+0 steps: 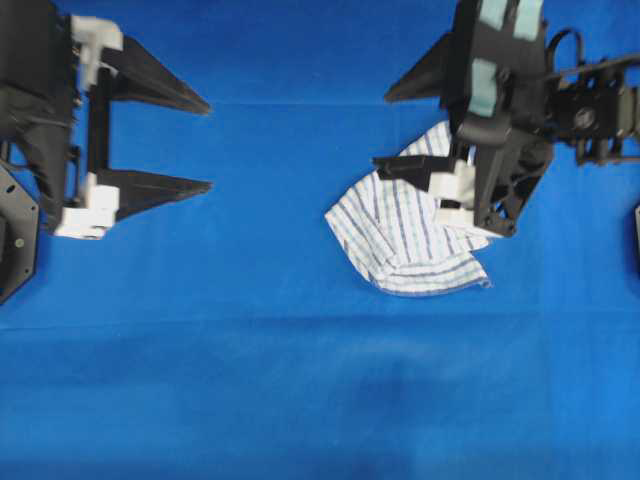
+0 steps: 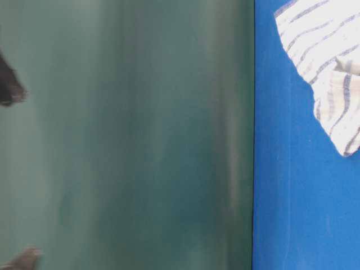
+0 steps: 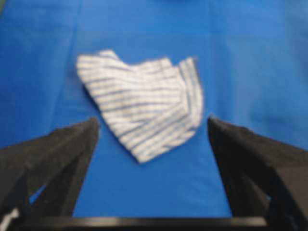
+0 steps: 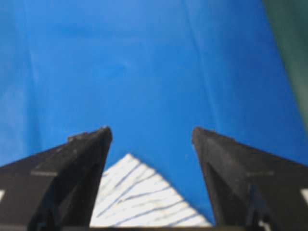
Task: Lift the towel with both arms.
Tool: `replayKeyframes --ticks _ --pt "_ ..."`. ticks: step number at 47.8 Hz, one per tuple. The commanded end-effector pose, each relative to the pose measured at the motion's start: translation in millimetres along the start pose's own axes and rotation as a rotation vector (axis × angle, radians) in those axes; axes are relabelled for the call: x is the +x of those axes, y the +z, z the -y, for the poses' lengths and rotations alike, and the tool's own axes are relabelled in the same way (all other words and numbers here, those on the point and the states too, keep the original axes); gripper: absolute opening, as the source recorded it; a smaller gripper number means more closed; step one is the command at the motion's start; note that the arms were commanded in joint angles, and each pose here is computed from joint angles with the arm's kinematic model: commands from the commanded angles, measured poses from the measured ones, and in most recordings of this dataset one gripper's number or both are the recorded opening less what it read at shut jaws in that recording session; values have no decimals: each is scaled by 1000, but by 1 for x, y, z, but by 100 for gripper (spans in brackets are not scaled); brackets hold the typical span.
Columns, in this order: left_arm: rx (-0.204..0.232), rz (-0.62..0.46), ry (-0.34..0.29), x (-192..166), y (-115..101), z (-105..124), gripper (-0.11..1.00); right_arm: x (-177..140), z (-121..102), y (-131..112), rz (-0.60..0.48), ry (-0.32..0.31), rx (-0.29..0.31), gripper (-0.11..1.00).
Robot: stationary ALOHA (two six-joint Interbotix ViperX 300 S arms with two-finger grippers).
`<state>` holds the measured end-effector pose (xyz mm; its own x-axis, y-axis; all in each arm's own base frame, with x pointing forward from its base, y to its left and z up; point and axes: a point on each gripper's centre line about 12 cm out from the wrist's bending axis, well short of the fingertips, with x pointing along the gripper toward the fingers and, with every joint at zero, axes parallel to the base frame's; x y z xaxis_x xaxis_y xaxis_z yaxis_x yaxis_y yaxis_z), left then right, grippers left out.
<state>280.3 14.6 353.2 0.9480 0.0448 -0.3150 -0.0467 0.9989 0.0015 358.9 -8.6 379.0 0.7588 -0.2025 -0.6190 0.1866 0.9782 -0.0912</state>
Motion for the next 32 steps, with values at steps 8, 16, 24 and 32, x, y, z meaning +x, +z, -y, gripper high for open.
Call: replayKeyframes --ticks 8,16,24,32 --pt "-3 24 6 12 -35 -1 90 21 -7 -28 28 40 10 68" --pt "-5 -3 8 20 -61 -1 90 40 -10 -55 25 67 22 68" --pt "3 -17 10 29 -81 -1 90 57 -10 -87 1 84 37 68" --pt "3 -46 11 38 -105 -1 89 72 -12 -112 5 114 68 68"
